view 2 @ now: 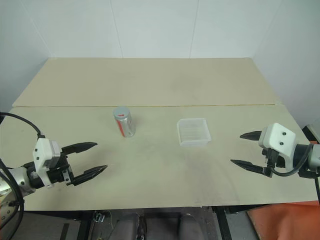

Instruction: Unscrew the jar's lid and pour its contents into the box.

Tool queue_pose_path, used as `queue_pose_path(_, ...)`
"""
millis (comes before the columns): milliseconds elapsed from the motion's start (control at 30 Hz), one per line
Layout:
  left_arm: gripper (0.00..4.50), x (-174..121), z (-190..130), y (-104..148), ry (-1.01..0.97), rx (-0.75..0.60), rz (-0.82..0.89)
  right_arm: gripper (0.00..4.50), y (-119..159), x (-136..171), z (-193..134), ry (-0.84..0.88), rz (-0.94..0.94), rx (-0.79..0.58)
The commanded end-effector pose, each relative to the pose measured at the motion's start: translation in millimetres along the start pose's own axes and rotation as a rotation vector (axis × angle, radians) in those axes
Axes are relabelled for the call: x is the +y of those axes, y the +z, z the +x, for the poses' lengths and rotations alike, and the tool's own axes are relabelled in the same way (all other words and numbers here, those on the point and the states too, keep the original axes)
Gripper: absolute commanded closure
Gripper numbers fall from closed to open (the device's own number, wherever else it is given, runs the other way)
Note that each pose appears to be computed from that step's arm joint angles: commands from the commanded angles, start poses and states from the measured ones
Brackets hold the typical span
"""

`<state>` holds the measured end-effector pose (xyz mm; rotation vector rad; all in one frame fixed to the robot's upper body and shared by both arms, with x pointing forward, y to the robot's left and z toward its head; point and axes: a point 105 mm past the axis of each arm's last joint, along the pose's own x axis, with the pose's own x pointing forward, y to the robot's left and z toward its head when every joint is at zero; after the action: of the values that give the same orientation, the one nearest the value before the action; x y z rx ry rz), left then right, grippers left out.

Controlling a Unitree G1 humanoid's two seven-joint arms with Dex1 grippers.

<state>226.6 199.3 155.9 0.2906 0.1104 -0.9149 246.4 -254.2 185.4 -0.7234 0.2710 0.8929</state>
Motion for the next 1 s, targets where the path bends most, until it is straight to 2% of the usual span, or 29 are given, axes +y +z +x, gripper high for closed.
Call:
queue_pose_path(33, 0.01, 2.4, -4.4, 12.8, -0.002, -0.007, 0.051, 0.00, 8.9, -0.3, -1.8, -0.023, -0.034, -0.027)
queue_pose_path(300, 0.01, 10.4, -2.4, 16.5, 0.012, -0.015, 0.078, 0.00, 9.6, 9.1, 4.1, -0.038, -0.014, -0.050)
queue_pose_path(533, 0.01, 31.8, 9.4, 19.2, 0.157, -0.115, 0.099, 0.00, 11.4, 18.8, 11.1, -0.036, 0.003, -0.069)
queue_pose_path(667, 0.01, 33.0, 22.4, 3.7, 0.221, -0.182, 0.096, 0.00, 17.9, 26.6, 25.0, -0.047, 0.027, -0.107)
queue_pose_path(800, 0.01, 45.3, 32.9, -10.5, 0.397, -0.232, 0.120, 0.00, 31.7, 36.9, 41.7, -0.054, 0.031, -0.170)
queue_pose_path(1000, 0.01, 51.7, 54.3, -17.4, 0.505, -0.276, 0.150, 0.00, 44.6, 46.5, 56.4, -0.032, 0.020, -0.203)
